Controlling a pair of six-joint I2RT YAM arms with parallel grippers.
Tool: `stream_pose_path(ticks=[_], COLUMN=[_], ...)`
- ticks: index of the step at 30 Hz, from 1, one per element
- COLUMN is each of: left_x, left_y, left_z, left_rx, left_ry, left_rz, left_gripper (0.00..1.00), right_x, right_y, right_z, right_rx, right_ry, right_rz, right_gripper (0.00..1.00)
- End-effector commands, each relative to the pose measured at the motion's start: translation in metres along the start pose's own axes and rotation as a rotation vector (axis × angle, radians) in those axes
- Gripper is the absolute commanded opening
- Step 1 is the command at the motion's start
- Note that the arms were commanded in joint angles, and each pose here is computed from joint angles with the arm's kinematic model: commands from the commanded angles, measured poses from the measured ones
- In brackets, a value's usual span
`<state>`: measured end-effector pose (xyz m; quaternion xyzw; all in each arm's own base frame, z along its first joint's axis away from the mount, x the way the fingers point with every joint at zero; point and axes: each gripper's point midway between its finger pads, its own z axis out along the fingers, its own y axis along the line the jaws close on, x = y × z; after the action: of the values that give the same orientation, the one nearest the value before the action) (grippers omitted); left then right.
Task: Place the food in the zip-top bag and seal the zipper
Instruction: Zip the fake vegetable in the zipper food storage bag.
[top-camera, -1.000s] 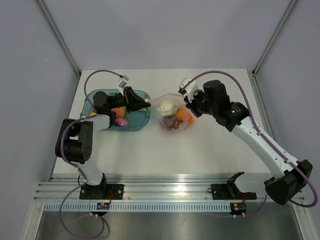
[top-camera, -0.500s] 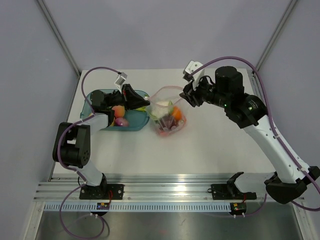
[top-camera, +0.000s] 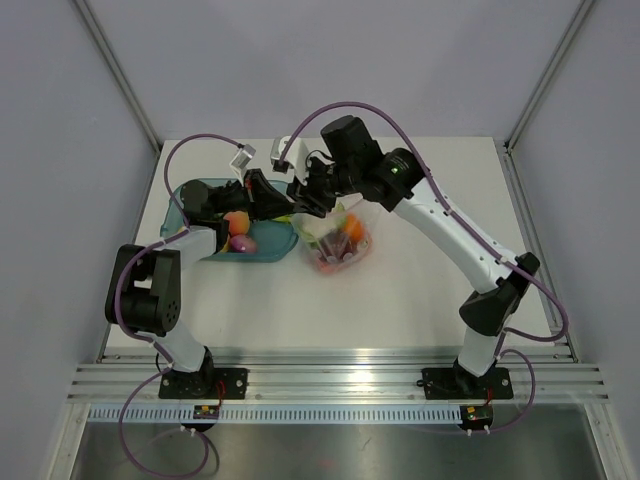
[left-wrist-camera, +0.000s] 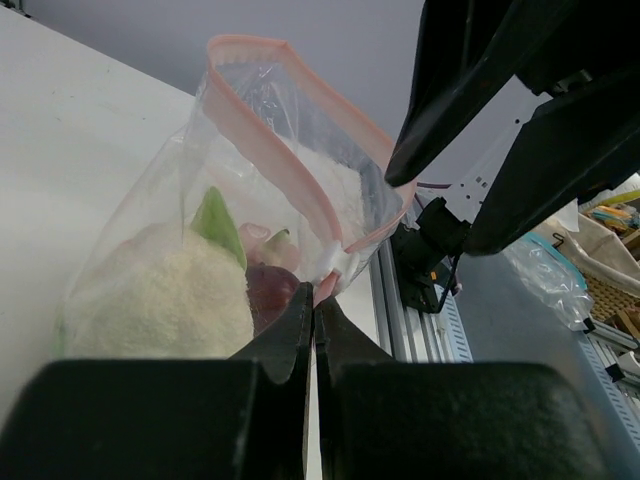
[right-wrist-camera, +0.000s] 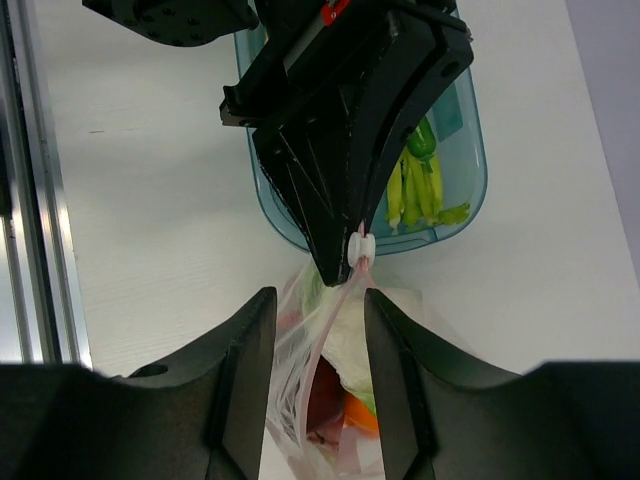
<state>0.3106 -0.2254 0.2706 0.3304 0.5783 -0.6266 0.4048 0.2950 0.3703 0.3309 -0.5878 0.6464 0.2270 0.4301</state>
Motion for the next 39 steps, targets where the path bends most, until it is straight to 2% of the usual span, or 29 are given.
stream_pose_path(ticks=[1, 7, 15, 18, 22, 26, 28, 29, 32, 39], left_x=[-0.035, -0.034, -0.035, -0.034, -0.033, -0.033, -0.034, -0.034, -0.035, -0.034], left_y=[-0.037, -0.04, -0.044, -0.045, -0.046, -0.047, -0.047, -0.048, -0.049, -0.05], left_z=[0.001, 0.0, 0.0, -0.001, -0.001, -0.001, -0.001, -0.001, -0.001, -0.001], left_rx=[0.086, 0.094, 0.098, 0.1, 0.101, 0.102, 0.101, 0.103, 0.105, 0.106], left_ry=[-0.04, -0.025, -0.022, -0.017, -0.014, -0.012, -0.014, -0.013, -0.01, -0.007], left_rz=[0.426, 0.439, 0.448, 0.45, 0.449, 0.449, 0.449, 0.452, 0.453, 0.453], left_gripper=[0.0, 0.0, 0.0, 0.0, 0.0, 0.0, 0.0, 0.0, 0.0, 0.0], right_x=[-0.024, -0.013, -0.013, -0.009, -0.006, -0.007, -0.004, -0.003, 0.002, 0.004], right_y=[0.004, 0.001, -0.006, -0.01, -0.011, -0.011, -0.01, -0.01, -0.01, -0.017], right_z=[-0.01, 0.009, 0.025, 0.031, 0.033, 0.031, 0.031, 0.031, 0.033, 0.036], right_rx=[-0.042, -0.057, -0.052, -0.041, -0.033, -0.03, -0.032, -0.032, -0.028, 0.002], right_ry=[-0.05, -0.023, -0.016, -0.004, 0.004, 0.002, 0.009, 0.013, 0.025, 0.032], right_rz=[-0.054, -0.043, -0.022, -0.017, -0.013, -0.014, -0.011, -0.01, -0.008, -0.018], right_gripper=[0.47, 0.48, 0.43, 0.38, 0.23, 0.15, 0.21, 0.36, 0.44, 0.46])
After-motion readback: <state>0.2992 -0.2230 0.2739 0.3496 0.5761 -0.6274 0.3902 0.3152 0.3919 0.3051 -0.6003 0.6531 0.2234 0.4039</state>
